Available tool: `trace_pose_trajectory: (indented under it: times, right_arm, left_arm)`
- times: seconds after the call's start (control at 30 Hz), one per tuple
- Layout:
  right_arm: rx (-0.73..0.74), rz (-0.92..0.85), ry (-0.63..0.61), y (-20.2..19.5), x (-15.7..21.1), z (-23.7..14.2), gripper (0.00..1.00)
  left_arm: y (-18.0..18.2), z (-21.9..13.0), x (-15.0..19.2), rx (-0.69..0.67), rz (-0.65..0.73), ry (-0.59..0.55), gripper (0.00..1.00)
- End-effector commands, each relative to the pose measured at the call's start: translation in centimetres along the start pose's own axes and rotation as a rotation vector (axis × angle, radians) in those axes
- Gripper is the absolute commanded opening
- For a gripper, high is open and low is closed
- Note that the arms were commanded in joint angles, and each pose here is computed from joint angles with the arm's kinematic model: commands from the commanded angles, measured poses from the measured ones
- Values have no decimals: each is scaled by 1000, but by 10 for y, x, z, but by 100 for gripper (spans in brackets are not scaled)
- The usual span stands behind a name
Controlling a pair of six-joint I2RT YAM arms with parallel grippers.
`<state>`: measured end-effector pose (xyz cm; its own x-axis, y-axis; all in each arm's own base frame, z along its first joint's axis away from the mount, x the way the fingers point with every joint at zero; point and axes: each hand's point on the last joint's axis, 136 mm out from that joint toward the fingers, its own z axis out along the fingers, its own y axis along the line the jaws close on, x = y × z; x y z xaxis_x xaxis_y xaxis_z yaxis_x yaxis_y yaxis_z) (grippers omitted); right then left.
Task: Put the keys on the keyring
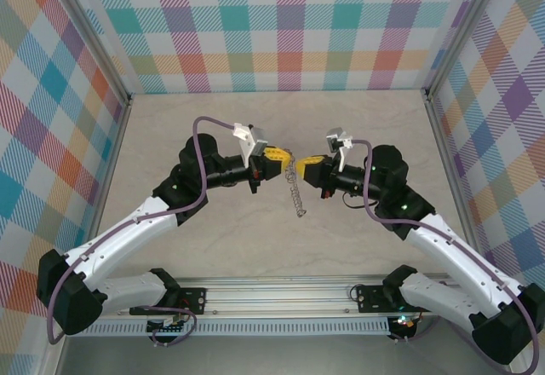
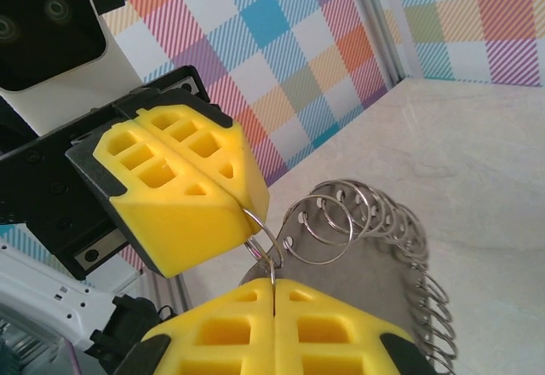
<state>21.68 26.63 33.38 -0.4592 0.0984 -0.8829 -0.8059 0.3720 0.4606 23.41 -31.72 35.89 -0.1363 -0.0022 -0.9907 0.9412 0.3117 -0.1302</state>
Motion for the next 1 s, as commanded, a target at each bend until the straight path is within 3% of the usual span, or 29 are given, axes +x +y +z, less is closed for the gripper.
trace_pose_trajectory:
  times: [0.0,0.67,0.8,0.97]
  right_arm:
    - [-86,41,60,9,15,4,0]
    - [-87,80,110,4,26,8,1]
    - [-25,84,76,-1,20,-5,31]
    - [47,92,-25,-1,5,-35,39]
  left_arm:
    - [-11,-9,-45,3,63,-158,0]
    - [0,-4,-39,-31,-18,-176,0]
    - [4,-3,-36,-46,-48,-176,0]
    - [10,-2,-32,-64,-94,-187,0]
